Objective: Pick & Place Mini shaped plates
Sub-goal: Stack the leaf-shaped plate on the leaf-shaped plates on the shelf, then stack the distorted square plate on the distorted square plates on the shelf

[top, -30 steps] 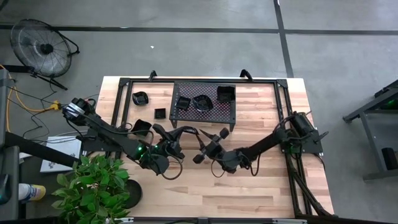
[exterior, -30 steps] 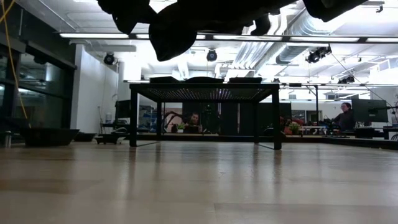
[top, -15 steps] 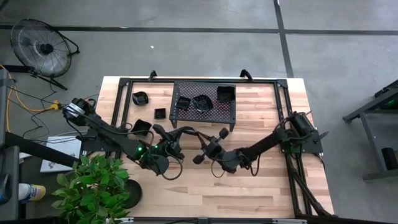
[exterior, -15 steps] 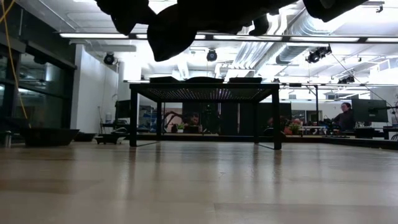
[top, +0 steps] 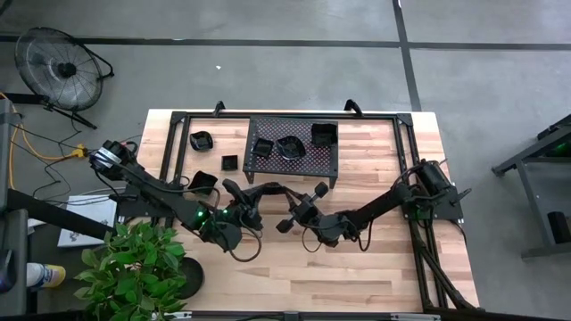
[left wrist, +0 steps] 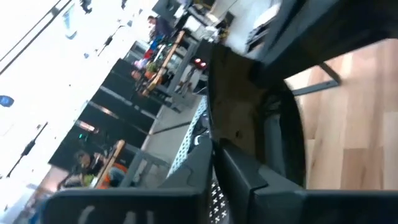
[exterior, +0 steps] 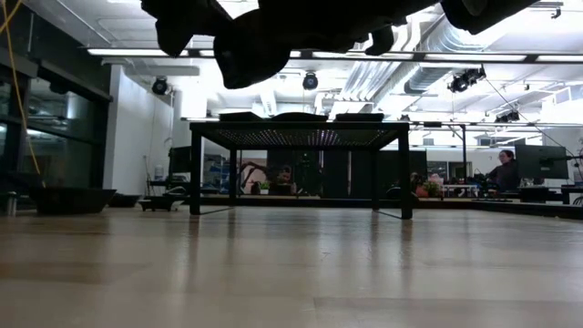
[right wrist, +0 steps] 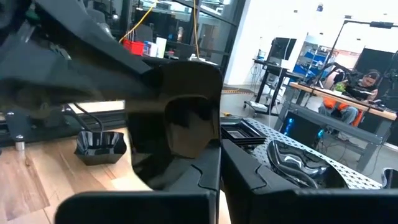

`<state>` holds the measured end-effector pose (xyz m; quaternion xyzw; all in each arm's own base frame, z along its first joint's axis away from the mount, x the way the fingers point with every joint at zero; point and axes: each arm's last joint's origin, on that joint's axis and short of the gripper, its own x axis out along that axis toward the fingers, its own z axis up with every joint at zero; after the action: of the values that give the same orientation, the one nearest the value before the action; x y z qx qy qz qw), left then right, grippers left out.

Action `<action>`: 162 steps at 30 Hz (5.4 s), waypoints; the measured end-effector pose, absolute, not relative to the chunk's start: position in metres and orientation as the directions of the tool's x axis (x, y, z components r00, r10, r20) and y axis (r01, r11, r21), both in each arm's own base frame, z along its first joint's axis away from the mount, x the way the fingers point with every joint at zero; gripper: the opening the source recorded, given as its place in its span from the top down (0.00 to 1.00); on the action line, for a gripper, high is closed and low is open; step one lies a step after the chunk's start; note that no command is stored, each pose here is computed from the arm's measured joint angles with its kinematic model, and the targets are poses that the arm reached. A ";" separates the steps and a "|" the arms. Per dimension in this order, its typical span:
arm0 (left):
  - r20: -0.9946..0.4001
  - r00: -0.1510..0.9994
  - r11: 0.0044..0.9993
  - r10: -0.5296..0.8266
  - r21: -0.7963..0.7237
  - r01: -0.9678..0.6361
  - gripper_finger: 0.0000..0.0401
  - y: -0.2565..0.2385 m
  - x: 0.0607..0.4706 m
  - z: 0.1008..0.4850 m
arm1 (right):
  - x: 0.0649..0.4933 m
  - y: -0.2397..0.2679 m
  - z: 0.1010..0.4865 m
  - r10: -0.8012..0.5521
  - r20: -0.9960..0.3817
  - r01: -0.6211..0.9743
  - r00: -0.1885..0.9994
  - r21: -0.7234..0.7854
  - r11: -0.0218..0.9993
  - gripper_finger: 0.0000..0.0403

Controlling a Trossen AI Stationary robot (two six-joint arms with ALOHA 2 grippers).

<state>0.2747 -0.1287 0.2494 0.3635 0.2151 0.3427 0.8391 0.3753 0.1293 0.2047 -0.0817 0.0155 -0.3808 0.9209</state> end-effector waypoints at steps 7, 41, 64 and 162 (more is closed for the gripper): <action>-0.139 0.709 0.513 0.691 0.786 -0.345 0.71 -0.130 0.276 0.249 | 0.376 0.130 0.205 -0.676 0.038 0.672 0.736 -0.160 0.723 1.00; -0.018 0.660 0.339 0.751 0.868 -0.362 0.29 -0.142 0.213 0.290 | 0.327 0.053 0.303 -0.570 -0.134 0.541 0.811 -0.201 0.817 1.00; -0.089 0.684 0.514 0.724 0.731 -0.449 0.29 -0.129 0.191 0.270 | 0.316 -0.070 0.399 -0.198 -0.731 0.299 0.653 0.008 0.954 1.00; -0.278 0.722 0.659 0.633 0.683 -0.315 0.29 -0.133 0.194 0.265 | 0.390 -0.195 0.361 -0.071 -0.818 -0.267 0.570 -0.266 0.926 0.75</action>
<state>0.1937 -0.1333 0.2653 0.3113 0.2558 0.2711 0.8742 0.3900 -0.1947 0.3611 -0.1837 0.4601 0.0566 0.8668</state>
